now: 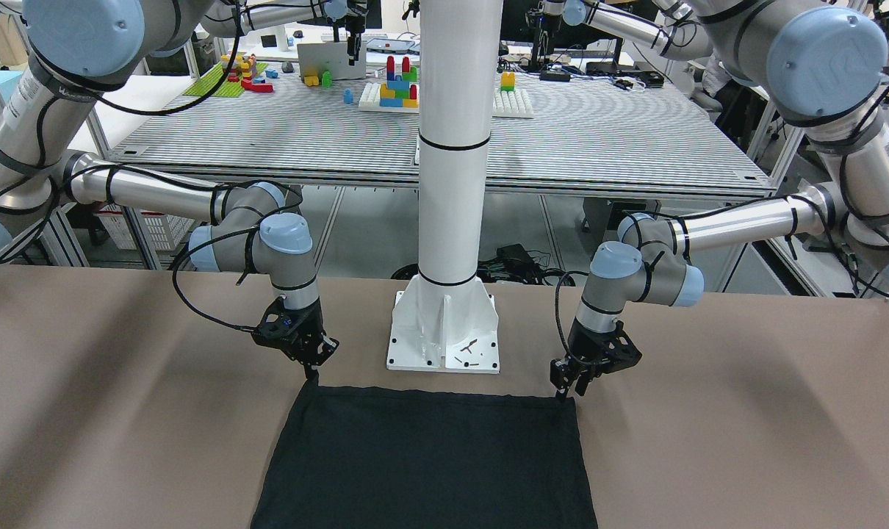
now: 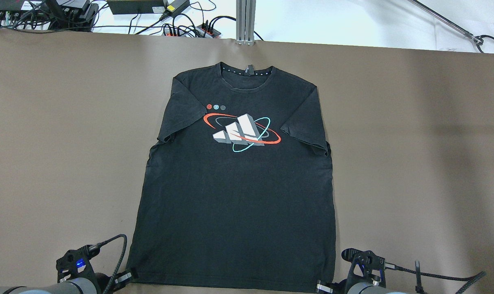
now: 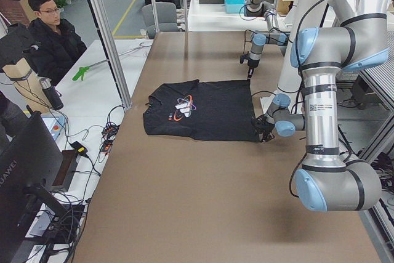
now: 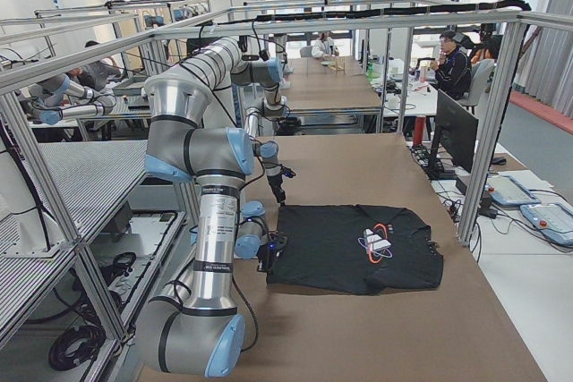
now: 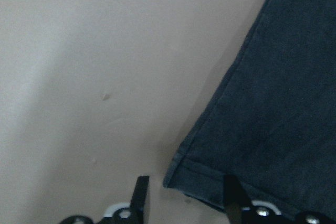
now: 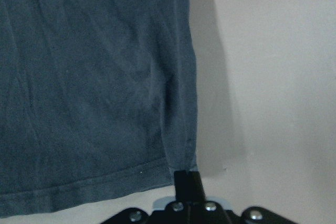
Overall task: Fold clothes
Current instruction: 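Move the left gripper to the other near hem corner and grasp both corners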
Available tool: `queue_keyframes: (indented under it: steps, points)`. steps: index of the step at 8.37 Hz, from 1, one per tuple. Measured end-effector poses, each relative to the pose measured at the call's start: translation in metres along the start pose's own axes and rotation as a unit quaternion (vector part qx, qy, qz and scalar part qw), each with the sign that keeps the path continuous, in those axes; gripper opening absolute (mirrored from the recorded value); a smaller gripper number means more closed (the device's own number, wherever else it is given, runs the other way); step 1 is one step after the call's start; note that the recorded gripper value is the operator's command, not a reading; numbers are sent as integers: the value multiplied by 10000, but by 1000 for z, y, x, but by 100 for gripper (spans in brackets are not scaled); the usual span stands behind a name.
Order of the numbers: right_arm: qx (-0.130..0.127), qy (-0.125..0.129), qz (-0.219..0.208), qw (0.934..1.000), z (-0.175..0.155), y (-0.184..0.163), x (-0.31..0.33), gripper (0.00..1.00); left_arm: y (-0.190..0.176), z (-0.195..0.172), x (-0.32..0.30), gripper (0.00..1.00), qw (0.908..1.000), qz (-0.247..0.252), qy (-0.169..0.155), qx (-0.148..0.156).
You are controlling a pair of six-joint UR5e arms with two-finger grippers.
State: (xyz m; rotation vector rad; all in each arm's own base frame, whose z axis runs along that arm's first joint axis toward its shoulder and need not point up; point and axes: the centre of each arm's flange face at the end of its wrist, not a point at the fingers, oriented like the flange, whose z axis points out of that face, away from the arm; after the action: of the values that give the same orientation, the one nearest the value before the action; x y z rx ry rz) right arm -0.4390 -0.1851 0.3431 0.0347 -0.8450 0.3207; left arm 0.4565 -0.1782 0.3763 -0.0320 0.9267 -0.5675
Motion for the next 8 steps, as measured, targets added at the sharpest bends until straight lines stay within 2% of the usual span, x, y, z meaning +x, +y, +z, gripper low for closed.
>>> queue_keyframes:
  steps: [5, 6, 7, 8]
  points:
    - [7, 23, 0, 10000, 2, 0, 1, 0, 2, 7, -3, 41, 10000, 8, -75, 24]
    - [9, 25, 1, 10000, 2, -1, 1, 0, 2, 9, -3, 27, 10000, 9, -85, 26]
    - [10, 24, 2, 10000, 2, -1, 1, 0, 1, 8, -3, 10, 10000, 7, -84, 25]
    - [10, 23, 3, 10000, 2, -1, 1, 0, 1, 7, -4, 0, 10000, 5, -83, 22]
